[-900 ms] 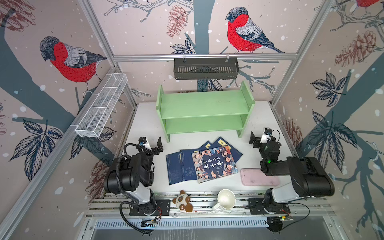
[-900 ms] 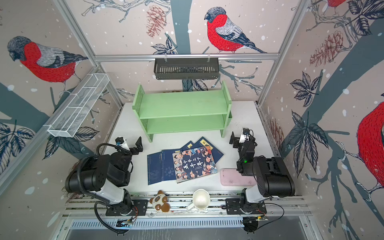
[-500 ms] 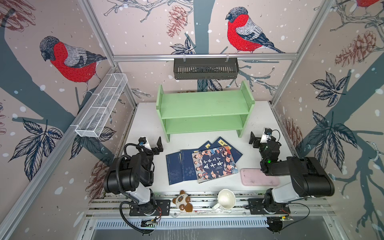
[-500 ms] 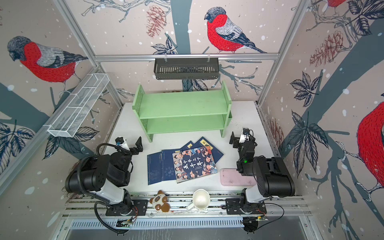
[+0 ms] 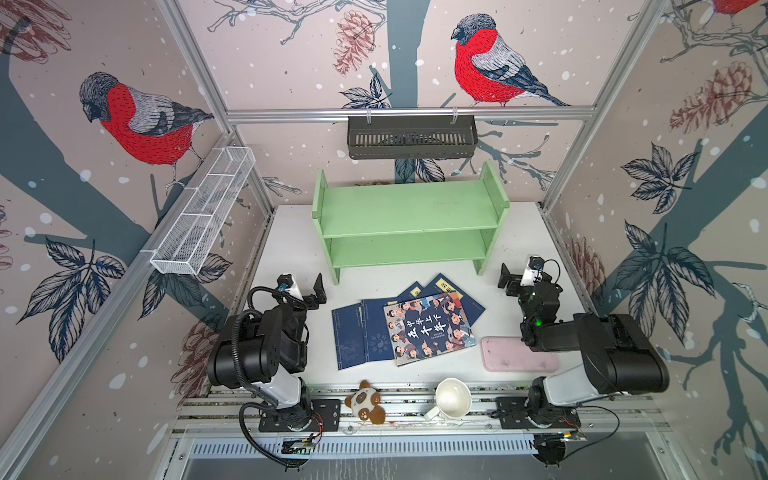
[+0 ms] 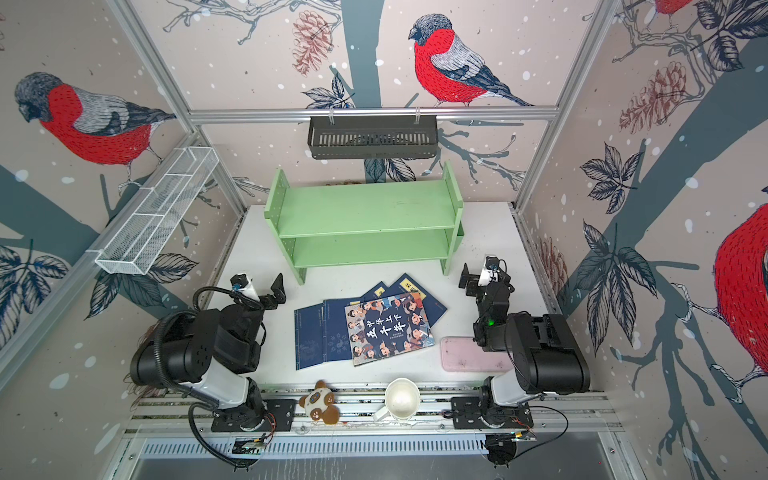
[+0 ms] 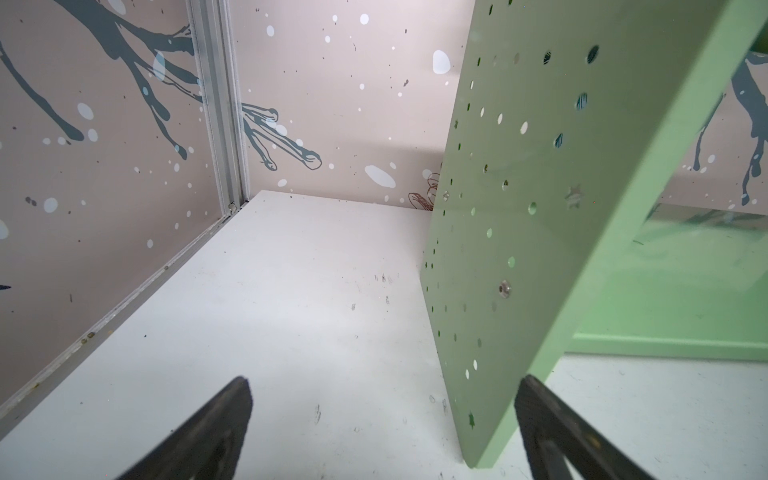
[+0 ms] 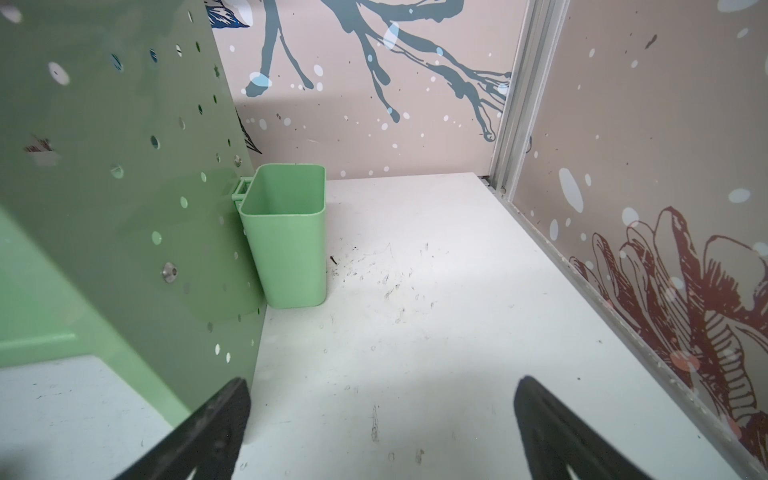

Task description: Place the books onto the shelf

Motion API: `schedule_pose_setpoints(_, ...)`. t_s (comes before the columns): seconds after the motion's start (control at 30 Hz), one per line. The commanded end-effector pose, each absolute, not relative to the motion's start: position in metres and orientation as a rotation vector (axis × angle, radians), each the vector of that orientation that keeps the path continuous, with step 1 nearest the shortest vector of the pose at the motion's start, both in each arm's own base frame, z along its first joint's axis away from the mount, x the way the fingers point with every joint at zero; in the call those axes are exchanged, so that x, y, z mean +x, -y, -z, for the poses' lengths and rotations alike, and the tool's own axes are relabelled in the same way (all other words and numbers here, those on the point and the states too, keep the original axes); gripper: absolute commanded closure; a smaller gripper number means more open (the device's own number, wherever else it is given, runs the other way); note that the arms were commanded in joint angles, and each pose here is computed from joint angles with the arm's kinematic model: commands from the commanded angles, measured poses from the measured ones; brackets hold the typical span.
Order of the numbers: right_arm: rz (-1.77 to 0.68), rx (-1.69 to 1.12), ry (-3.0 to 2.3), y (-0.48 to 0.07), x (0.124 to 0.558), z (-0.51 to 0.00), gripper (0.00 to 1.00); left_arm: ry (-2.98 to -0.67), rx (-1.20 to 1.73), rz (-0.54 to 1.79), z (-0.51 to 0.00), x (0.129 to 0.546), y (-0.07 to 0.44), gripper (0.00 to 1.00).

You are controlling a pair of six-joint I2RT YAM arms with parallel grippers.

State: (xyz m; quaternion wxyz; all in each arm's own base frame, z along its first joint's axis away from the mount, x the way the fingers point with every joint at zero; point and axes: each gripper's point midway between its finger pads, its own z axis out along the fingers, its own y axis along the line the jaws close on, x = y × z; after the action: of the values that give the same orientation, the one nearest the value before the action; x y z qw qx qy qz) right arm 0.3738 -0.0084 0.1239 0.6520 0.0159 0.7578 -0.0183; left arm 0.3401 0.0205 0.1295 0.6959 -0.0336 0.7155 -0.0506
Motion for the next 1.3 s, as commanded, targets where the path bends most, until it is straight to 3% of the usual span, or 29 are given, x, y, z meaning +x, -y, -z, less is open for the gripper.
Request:
schedule_pose_setpoints(0.0, 0.029, 0.035, -1.716, 0.007, 0.374, -0.125, 0.00, -1.529, -0.065, 0.100, -0.146, 0.341, -0.021, 0.01)
schedule_pose_setpoints(0.6, 0.086, 0.117, -1.719, 0.019, 0.374, -0.125, 0.00, -1.576, -0.005, 0.122, -0.141, 0.353, -0.011, 0.01)
schedule_pose_setpoints(0.9, 0.185, 0.259, -1.770, 0.040, 0.383, -0.146, 0.00, -1.503, 0.044, 0.130, -0.159, 0.333, -0.003, 0.02)
schedule_pose_setpoints(1.27, 0.206, 0.585, -1.955, 0.049, 0.336, -0.155, 0.00, -1.700, 0.133, 0.223, -0.155, 0.341, 0.015, 0.02)
